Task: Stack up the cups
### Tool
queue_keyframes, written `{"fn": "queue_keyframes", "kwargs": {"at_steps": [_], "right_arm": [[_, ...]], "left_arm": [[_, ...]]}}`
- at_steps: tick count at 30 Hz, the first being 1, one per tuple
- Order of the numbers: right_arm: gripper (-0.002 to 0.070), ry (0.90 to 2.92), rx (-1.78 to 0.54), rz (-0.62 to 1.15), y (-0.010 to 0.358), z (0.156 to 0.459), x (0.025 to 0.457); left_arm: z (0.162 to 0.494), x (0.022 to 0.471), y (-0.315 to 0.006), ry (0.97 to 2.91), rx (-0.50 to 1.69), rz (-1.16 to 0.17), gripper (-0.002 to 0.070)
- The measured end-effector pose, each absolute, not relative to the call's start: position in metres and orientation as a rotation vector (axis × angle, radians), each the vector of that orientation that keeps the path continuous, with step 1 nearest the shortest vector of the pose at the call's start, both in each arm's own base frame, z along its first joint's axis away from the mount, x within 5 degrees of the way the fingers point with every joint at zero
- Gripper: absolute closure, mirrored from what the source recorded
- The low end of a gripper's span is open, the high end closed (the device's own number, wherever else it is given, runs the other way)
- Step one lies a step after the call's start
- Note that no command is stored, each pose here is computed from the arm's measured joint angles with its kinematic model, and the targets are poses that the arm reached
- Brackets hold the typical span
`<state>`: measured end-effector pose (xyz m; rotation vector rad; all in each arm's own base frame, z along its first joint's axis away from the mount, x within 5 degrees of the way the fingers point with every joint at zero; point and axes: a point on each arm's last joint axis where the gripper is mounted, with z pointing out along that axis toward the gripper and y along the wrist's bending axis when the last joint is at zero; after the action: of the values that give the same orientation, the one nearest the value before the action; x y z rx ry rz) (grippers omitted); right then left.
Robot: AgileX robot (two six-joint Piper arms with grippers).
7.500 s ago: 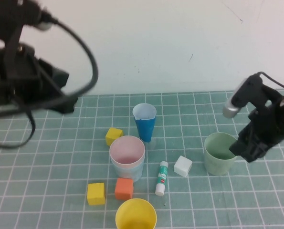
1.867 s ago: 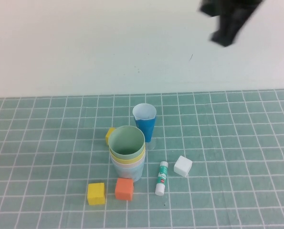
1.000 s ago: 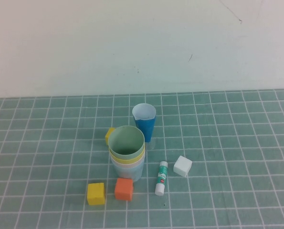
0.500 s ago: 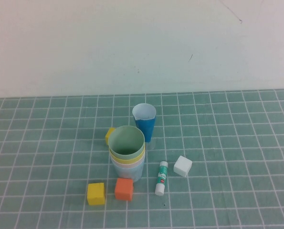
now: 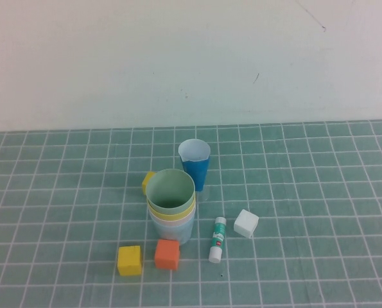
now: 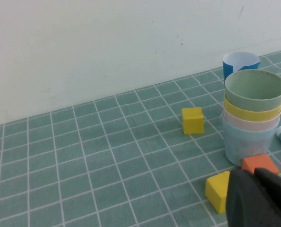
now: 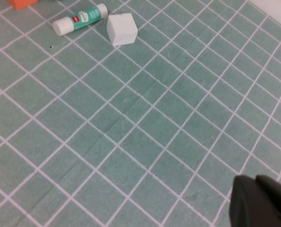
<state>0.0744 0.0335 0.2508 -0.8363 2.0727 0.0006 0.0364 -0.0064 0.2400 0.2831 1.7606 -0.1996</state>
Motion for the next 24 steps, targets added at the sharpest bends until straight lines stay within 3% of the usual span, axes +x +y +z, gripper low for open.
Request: {"fn": "queue_keyframes", "kwargs": {"at_steps": [3,12,16,24], "right_arm": [[0.0678,2.075,-0.837,-0.001,0.033,0.251,0.074],[0.0678,2.082,-0.837,-0.005,0.033,0.250,0.074],[0.0678,2.082,-0.837,-0.005,0.033,0.250,0.074],[0.0678,2.086,-0.838,-0.007,0.033,0.250,0.074]], "left_arm": [[0.236,0.039,-0.005,1.752,0.265,-0.175,0.0676],[0.205,0.047,0.003,1.822,-0.093,-0.094,0.0676],[0.181,0.053,0.001,1.816,-0.109,-0.100,0.0676],[0.176,0.053,-0.002,1.841,-0.129,-0.158,0.0676]]}}
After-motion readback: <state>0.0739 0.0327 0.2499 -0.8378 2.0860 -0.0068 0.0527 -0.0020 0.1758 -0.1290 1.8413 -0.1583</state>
